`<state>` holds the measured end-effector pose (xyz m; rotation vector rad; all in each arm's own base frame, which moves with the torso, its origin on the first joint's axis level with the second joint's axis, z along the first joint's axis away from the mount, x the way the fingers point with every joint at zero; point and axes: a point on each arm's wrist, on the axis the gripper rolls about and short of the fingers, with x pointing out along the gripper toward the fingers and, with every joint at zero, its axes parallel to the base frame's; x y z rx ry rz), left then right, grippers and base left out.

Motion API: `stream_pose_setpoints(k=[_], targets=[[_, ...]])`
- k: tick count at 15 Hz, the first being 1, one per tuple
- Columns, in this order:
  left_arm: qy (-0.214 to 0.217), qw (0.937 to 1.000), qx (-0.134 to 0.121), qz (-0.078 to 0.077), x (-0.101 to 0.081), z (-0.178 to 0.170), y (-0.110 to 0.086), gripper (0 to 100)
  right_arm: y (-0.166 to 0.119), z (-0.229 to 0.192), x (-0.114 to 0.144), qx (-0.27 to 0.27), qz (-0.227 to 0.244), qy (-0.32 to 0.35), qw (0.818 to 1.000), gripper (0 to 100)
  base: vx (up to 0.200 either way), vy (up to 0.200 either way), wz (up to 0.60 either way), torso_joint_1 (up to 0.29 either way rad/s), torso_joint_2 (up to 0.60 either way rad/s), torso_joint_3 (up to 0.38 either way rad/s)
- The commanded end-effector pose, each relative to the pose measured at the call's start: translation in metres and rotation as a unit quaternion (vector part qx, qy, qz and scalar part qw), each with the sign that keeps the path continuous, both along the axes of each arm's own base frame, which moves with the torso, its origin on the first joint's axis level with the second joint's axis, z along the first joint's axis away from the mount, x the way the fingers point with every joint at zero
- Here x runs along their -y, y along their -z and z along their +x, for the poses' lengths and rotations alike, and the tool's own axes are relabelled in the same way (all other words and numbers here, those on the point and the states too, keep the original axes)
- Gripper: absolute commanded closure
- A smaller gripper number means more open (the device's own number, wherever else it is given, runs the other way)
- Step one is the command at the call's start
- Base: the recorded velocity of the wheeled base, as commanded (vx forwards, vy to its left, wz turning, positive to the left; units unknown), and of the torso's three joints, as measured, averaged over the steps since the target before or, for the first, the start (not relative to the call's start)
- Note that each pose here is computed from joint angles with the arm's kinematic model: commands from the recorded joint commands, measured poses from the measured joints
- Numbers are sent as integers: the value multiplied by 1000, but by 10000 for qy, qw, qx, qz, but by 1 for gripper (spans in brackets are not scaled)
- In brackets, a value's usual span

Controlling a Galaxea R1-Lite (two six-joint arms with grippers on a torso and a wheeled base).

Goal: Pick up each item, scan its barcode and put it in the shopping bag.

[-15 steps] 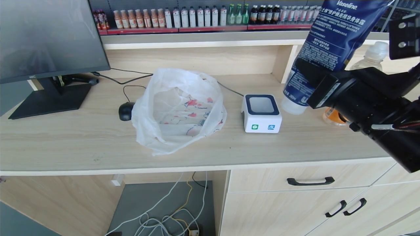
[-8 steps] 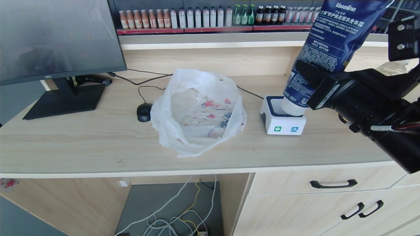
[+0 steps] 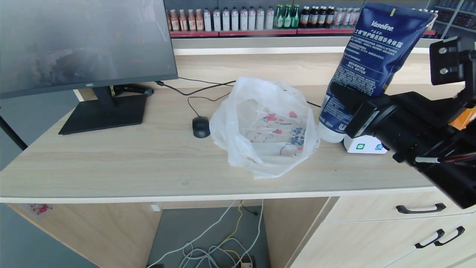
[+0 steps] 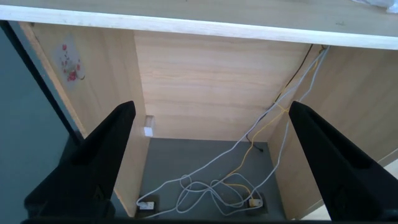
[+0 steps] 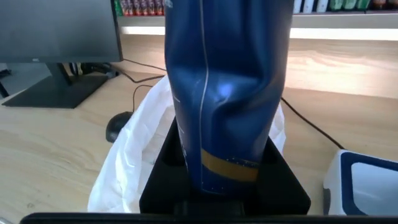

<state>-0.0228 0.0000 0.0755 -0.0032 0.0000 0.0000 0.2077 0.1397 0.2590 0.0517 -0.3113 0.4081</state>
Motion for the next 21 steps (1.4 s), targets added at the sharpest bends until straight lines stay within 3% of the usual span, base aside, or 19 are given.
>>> stream_pose_setpoints(k=[1, 8, 12, 21], targets=[[0, 10000, 0, 1, 0, 0, 0, 0, -5, 3, -5, 60, 36, -53, 10000, 100, 0, 0, 0, 0, 0, 0], [0, 10000, 0, 1, 0, 0, 0, 0, -24, 66, -53, 408, 317, -44, 9987, 100, 0, 0, 0, 0, 0, 0], [0, 10000, -8, 1, 0, 0, 0, 0, -24, 82, -74, 494, 321, -114, 9982, 100, 0, 0, 0, 0, 0, 0], [0, 10000, 0, 1, 0, 0, 0, 0, -11, 111, -104, 151, 25, -180, 9997, 100, 0, 0, 0, 0, 0, 0]])
